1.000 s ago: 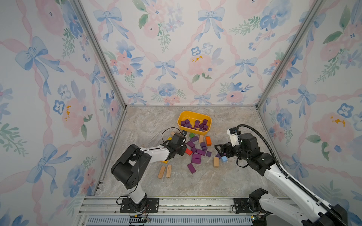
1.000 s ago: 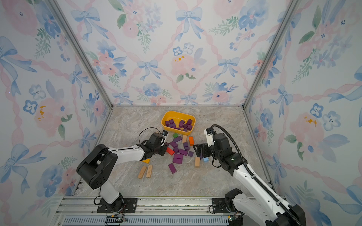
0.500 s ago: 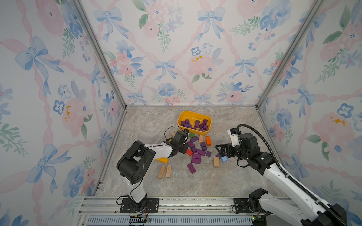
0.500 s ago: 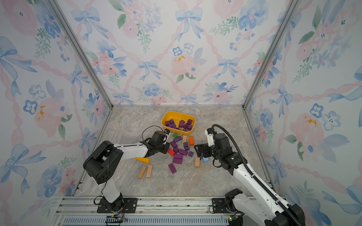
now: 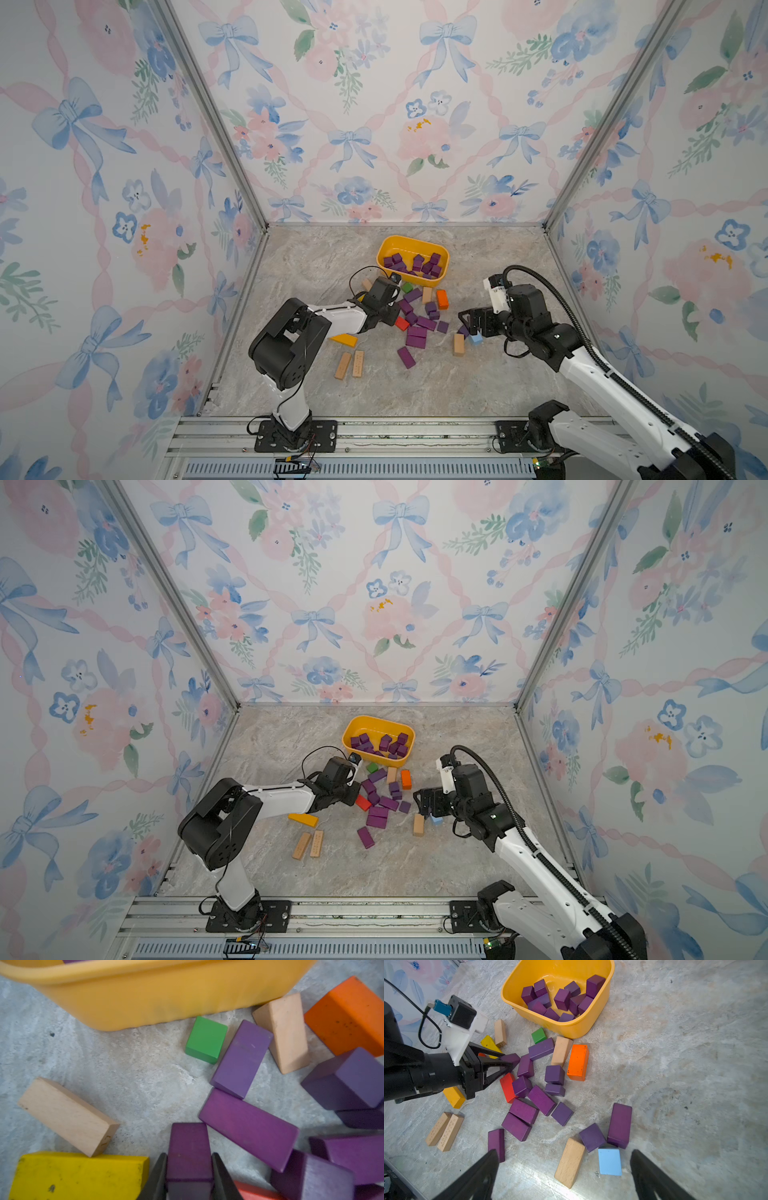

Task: Pick purple bricks into the storage bin
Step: Pick up the building block from the center of the board, then place the building block in the storage box, then pick up the building block from the center of the board, then place the building block in the storage box.

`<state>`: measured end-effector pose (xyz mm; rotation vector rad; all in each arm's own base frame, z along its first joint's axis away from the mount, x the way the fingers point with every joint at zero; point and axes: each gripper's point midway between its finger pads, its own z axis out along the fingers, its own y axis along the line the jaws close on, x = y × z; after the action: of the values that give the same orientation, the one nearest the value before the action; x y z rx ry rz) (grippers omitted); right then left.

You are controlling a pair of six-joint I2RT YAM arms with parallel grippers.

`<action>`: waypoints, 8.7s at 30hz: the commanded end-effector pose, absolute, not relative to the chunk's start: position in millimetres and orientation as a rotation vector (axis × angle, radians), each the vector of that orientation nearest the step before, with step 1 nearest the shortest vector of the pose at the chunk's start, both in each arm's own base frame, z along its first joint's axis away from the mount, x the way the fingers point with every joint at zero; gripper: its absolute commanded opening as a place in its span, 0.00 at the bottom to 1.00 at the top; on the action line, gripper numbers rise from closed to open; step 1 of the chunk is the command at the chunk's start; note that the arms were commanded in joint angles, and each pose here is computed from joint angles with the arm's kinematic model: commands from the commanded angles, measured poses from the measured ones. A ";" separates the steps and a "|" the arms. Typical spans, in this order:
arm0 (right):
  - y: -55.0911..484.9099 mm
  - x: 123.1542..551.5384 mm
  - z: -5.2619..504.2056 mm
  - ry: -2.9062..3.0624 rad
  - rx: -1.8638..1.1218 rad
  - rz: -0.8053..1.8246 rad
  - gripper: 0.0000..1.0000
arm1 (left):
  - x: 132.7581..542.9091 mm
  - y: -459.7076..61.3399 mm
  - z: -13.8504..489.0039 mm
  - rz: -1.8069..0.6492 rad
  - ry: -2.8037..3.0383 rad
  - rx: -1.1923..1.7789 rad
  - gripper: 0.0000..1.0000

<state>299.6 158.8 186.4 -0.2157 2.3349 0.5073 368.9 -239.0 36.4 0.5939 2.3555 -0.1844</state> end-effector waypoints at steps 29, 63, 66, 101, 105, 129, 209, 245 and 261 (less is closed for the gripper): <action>138.1 308.4 154.8 2.526 -0.084 0.437 0.97 | 492.9 -306.4 188.6 -0.251 1.989 0.478 0.20; 146.4 314.4 153.0 2.540 -0.152 0.333 1.00 | 393.6 -251.4 262.6 -0.327 1.736 0.340 0.98; 156.6 312.6 143.6 2.567 -0.212 0.300 0.99 | 367.1 -245.1 249.3 -0.357 1.741 0.366 0.98; 171.2 327.8 90.8 2.742 -0.256 -0.013 0.73 | 275.3 -217.0 149.1 -0.387 1.704 0.591 0.98; 167.5 327.9 91.9 2.741 -0.232 -0.044 0.74 | 266.7 -212.0 153.3 -0.405 1.663 0.587 0.98; 165.0 322.2 55.9 2.805 -0.218 -0.175 0.58 | 267.5 -203.2 153.6 -0.390 1.667 0.532 0.98; 197.9 357.9 53.0 2.833 -0.157 -0.036 0.23 | 274.2 -193.6 148.5 -0.329 1.692 0.485 0.98; 253.5 534.6 102.5 2.608 -0.041 0.435 0.65 | 279.7 -195.8 133.2 -0.295 1.739 0.506 0.98; 191.4 449.2 165.7 2.470 -0.094 0.247 0.69 | 262.6 -223.1 136.4 -0.488 1.787 0.561 0.98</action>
<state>458.6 203.6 162.0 -0.0735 2.5028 0.3189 268.3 -211.8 123.4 0.5716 1.7870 -0.3979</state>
